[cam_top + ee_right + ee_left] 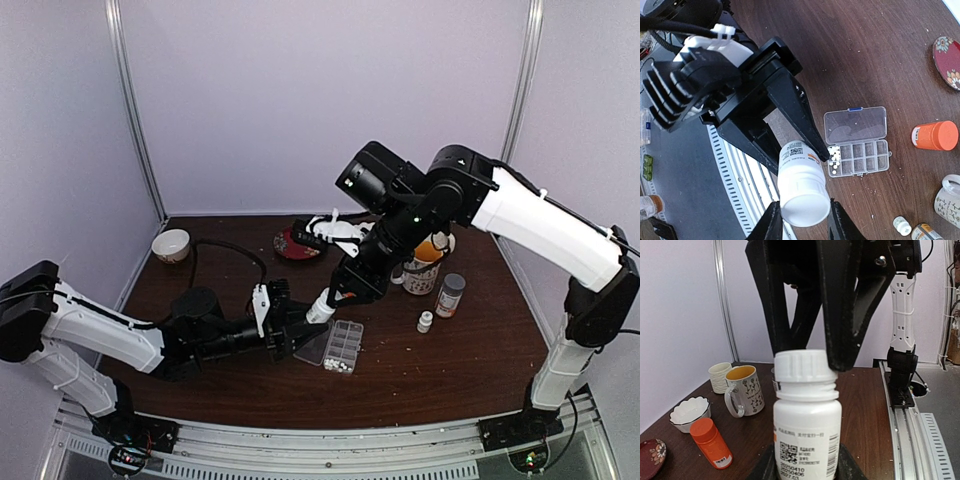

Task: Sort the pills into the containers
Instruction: Screw the lid of the pill bottle onto the pill bottle.

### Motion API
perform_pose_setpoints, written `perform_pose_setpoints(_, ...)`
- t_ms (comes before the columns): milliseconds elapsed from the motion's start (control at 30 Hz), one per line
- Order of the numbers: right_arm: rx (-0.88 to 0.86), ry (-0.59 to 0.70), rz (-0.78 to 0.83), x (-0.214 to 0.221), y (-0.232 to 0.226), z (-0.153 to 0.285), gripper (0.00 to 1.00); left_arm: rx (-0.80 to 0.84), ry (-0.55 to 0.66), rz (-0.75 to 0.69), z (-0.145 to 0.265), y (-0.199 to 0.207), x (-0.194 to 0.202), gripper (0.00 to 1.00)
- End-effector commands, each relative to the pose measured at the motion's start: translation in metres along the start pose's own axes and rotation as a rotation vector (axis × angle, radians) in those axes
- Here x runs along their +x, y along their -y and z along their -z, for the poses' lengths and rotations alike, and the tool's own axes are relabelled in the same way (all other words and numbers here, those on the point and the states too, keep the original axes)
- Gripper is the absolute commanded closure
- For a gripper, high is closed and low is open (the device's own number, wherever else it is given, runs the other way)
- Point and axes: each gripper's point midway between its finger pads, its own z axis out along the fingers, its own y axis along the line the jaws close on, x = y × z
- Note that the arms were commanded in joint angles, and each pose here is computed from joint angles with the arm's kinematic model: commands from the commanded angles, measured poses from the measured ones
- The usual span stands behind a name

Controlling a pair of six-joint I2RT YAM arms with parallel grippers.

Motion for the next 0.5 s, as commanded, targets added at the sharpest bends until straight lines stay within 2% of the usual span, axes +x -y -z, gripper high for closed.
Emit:
perform_pose_setpoints(0,-0.022,0.048,0.093,-0.004,-0.004,0.0,0.81,0.104,0.165,0.012,0.002,0.016,-0.062,0.82)
perform_pose_setpoints(300,-0.063,0.089,0.194,0.001,-0.016,0.0,0.81,0.179,0.191,0.054,0.007,0.026,-0.08,0.83)
perform_pose_setpoints(467,-0.033,0.065,0.153,0.003,-0.01,-0.001,0.82,0.096,0.17,0.043,0.008,0.012,-0.082,0.84)
